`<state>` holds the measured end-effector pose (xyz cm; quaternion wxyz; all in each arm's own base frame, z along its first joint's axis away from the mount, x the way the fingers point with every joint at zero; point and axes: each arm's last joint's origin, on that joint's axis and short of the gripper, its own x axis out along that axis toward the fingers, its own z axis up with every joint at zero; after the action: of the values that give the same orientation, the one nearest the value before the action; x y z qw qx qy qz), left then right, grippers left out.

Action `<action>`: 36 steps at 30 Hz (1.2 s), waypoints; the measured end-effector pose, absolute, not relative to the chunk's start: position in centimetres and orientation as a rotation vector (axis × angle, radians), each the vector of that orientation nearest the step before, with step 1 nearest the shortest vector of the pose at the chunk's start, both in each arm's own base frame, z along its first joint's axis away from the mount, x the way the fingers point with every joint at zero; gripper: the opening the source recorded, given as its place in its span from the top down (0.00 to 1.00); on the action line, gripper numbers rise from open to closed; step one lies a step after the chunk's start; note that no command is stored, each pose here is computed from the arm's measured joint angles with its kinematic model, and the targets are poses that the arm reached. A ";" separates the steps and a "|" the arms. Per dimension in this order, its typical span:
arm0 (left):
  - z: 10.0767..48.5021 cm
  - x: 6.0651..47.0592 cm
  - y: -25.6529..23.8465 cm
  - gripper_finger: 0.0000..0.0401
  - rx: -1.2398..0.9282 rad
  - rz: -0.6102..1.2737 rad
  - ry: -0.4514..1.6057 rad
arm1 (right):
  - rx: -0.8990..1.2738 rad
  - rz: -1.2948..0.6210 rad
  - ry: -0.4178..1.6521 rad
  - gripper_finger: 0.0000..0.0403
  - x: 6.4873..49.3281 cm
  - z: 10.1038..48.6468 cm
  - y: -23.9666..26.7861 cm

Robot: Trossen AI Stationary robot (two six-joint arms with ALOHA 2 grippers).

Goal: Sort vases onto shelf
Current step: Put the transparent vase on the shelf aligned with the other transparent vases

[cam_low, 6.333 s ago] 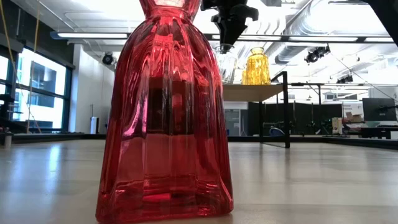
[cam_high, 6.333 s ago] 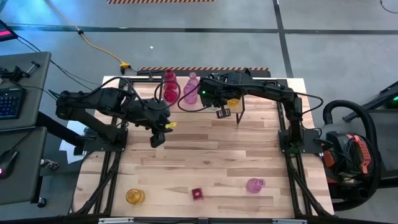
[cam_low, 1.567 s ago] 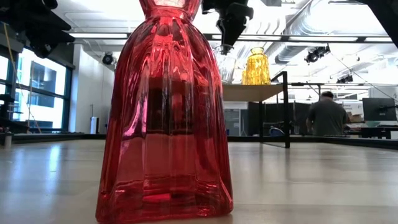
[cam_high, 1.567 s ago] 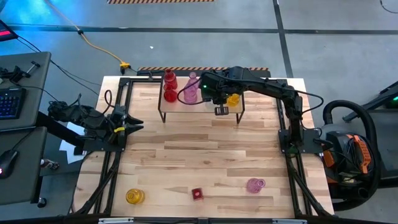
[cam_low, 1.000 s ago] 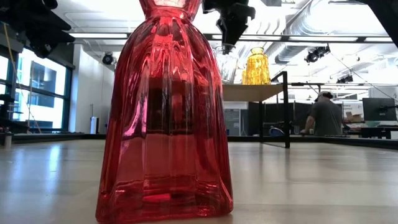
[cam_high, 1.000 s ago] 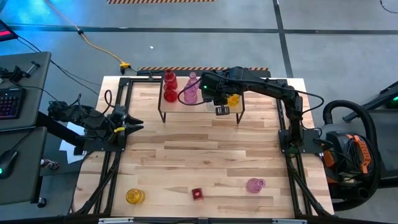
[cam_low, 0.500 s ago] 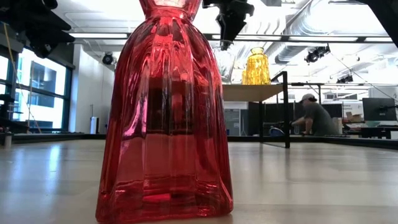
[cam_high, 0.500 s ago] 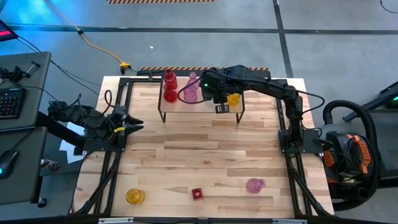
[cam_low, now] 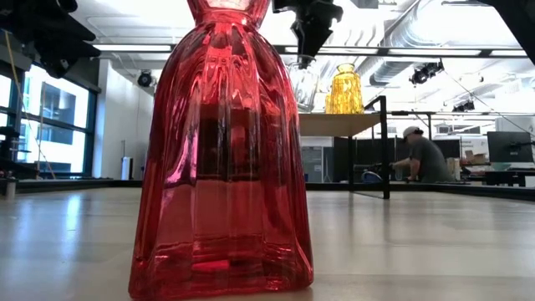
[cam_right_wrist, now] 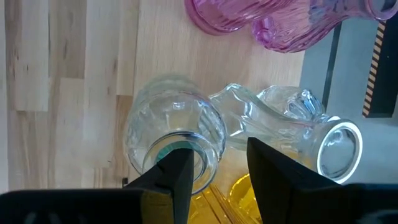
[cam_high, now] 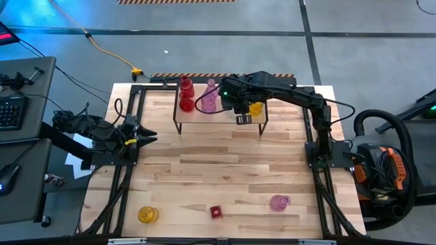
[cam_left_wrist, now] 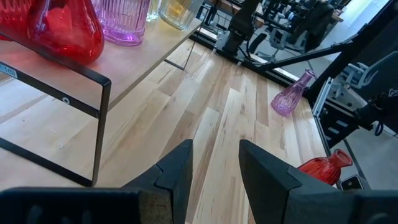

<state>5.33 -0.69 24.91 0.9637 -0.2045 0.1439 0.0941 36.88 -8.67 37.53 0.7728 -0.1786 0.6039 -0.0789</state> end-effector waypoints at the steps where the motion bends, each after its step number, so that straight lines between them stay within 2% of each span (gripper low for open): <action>1: 24.9 5.3 -0.7 0.70 -0.414 0.191 0.291 | -0.385 -0.171 1.308 0.69 36.9 37.5 -8.7; 15: 24.9 5.3 -0.7 0.70 -0.414 0.191 0.291 | -0.407 -0.105 1.310 0.69 36.9 37.5 -8.6; 36: 24.9 5.3 -0.7 0.70 -0.414 0.191 0.292 | -0.414 -0.143 1.336 0.69 37.4 36.8 -8.7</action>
<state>5.33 -0.69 24.91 0.9636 -0.2044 0.1441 0.0942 37.42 -8.69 36.75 0.7629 -0.1902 0.6144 -0.0655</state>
